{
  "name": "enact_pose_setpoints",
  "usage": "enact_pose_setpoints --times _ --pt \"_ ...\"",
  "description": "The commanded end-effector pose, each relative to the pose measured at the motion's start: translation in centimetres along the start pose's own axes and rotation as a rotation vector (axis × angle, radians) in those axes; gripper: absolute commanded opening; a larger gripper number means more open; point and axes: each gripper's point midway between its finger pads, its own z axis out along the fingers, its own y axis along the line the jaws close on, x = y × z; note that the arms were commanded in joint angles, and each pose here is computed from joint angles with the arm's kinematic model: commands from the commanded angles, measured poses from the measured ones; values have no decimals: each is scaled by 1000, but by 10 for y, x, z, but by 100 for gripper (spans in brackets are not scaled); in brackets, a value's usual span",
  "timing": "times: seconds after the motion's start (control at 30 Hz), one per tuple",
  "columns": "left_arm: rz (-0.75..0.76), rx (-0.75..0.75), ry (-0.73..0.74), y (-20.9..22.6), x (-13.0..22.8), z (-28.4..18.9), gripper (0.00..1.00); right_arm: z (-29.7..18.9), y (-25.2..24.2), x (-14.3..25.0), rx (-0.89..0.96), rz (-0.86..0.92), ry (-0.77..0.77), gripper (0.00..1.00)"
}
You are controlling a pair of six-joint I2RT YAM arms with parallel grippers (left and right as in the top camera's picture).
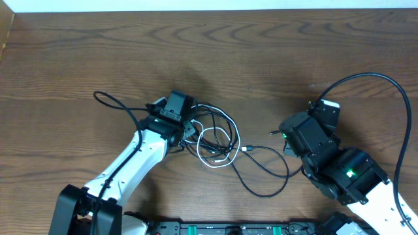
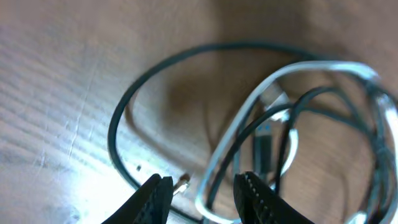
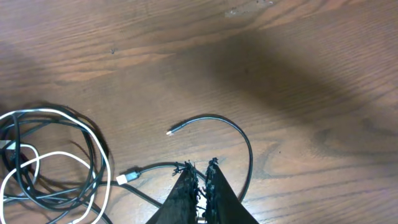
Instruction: Untangle cables
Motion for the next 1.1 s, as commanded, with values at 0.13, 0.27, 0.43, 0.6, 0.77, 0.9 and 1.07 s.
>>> enact_pose_setpoints --times 0.13,0.27,0.43,0.6,0.77,0.9,1.07 --pt "-7 -1 29 12 15 15 39 0 -1 -3 7 15 -4 5" --pt "-10 26 10 7 12 17 39 0 1 -2 2 15 1 4" --pt "-11 32 8 6 11 17 34 0 1 -2 1 15 0 5" --pt "-10 31 11 6 12 17 19 1 1 -2 3 15 1 6" --pt "-10 27 12 7 12 17 8 1 1 -1 6 12 4 6" --pt "-10 29 7 7 11 16 8 2 1 -1 7 11 7 6" --pt "33 83 -31 0 3 -3 8 6 5 4 2 3 37 6"
